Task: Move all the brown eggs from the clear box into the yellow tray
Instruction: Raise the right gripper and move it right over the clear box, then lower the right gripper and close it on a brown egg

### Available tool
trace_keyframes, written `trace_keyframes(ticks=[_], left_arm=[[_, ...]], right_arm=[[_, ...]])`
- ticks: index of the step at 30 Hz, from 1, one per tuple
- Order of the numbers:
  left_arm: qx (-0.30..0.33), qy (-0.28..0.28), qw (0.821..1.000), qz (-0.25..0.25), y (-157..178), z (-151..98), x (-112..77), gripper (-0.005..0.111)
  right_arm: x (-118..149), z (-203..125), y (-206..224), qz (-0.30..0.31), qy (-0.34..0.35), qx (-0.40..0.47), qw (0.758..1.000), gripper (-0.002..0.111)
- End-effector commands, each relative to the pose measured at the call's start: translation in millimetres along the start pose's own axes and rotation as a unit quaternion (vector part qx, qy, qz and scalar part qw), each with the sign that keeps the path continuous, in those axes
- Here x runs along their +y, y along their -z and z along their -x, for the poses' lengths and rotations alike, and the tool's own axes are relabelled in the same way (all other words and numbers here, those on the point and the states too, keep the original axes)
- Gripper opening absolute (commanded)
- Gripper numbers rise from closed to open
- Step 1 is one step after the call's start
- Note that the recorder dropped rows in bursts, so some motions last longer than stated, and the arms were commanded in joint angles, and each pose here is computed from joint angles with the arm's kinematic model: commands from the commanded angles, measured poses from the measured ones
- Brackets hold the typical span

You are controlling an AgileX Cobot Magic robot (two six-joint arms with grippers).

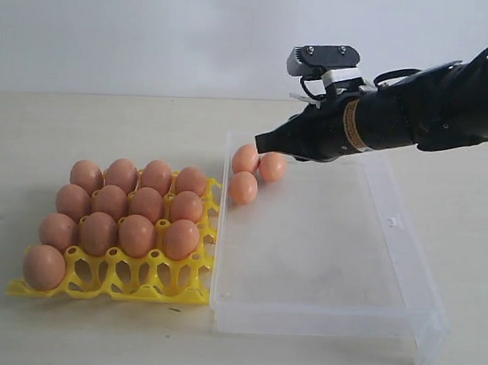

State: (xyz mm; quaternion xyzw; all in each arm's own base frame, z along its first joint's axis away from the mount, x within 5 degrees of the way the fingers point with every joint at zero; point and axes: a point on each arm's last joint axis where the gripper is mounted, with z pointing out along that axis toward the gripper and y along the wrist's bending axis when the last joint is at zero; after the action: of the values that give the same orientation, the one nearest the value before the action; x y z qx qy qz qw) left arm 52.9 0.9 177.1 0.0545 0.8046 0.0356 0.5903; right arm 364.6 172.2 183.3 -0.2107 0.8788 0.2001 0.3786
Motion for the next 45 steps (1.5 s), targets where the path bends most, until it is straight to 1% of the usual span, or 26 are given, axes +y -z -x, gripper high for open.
trace_keyframes(ticks=[1,3,5,7,10,13,18,19,21,22,24,25,26,27,32,34,36,39,41,45], left_arm=[[-0.008,0.002,1.0,-0.002,1,2,-0.1,0.0],[-0.008,0.002,1.0,-0.002,1,2,-0.1,0.0],[-0.008,0.002,1.0,-0.002,1,2,-0.1,0.0],[-0.008,0.002,1.0,-0.002,1,2,-0.1,0.0],[-0.008,0.002,1.0,-0.002,1,2,-0.1,0.0],[-0.008,0.002,1.0,-0.002,1,2,-0.1,0.0],[-0.008,0.002,1.0,-0.002,1,2,-0.1,0.0],[-0.008,0.002,1.0,-0.002,1,2,-0.1,0.0],[-0.008,0.002,1.0,-0.002,1,2,-0.1,0.0],[-0.008,0.002,1.0,-0.002,1,2,-0.1,0.0],[-0.008,0.002,1.0,-0.002,1,2,-0.1,0.0],[-0.008,0.002,1.0,-0.002,1,2,-0.1,0.0],[-0.008,0.002,1.0,-0.002,1,2,-0.1,0.0],[-0.008,0.002,1.0,-0.002,1,2,-0.1,0.0],[-0.008,0.002,1.0,-0.002,1,2,-0.1,0.0],[-0.008,0.002,1.0,-0.002,1,2,-0.1,0.0],[-0.008,0.002,1.0,-0.002,1,2,-0.1,0.0],[-0.008,0.002,1.0,-0.002,1,2,-0.1,0.0],[-0.008,0.002,1.0,-0.002,1,2,-0.1,0.0],[-0.008,0.002,1.0,-0.002,1,2,-0.1,0.0]], right_arm=[[5,0,1,0.025,-0.008,0.003,1.0,0.0],[6,3,1,0.031,-0.045,-0.014,0.998,0.0],[8,8,1,0.044,-0.061,-0.048,0.996,0.0],[8,12,1,0.038,-0.055,-0.081,0.994,0.0],[13,13,-1,0.021,-0.005,-0.108,0.994,0.0],[11,12,-2,0.007,-0.001,-0.101,0.995,0.0],[11,12,-2,0.009,0.007,-0.1,0.995,0.0],[10,11,-2,0.001,0.0,-0.097,0.995,0.0],[2,8,-2,-0.044,-0.016,-0.079,0.996,0.0],[0,5,-3,-0.07,-0.008,-0.067,0.995,0.0],[3,3,-4,-0.087,0.019,-0.055,0.995,0.0],[6,0,-5,-0.095,0.061,-0.034,0.993,0.0],[5,-3,-5,-0.099,0.084,-0.019,0.991,0.0],[6,-5,-5,-0.102,0.091,-0.003,0.991,0.0],[2,-8,-3,-0.12,0.064,0.112,0.984,0.0],[3,0,-1,-0.123,0.042,0.158,0.979,0.0],[5,13,3,-0.125,0.031,0.186,0.974,0.0],[11,38,10,-0.109,0.041,0.193,0.974,0.001],[15,54,15,-0.091,0.04,0.182,0.978,0.006],[20,69,9,-0.069,0.021,0.198,0.978,0.022]])
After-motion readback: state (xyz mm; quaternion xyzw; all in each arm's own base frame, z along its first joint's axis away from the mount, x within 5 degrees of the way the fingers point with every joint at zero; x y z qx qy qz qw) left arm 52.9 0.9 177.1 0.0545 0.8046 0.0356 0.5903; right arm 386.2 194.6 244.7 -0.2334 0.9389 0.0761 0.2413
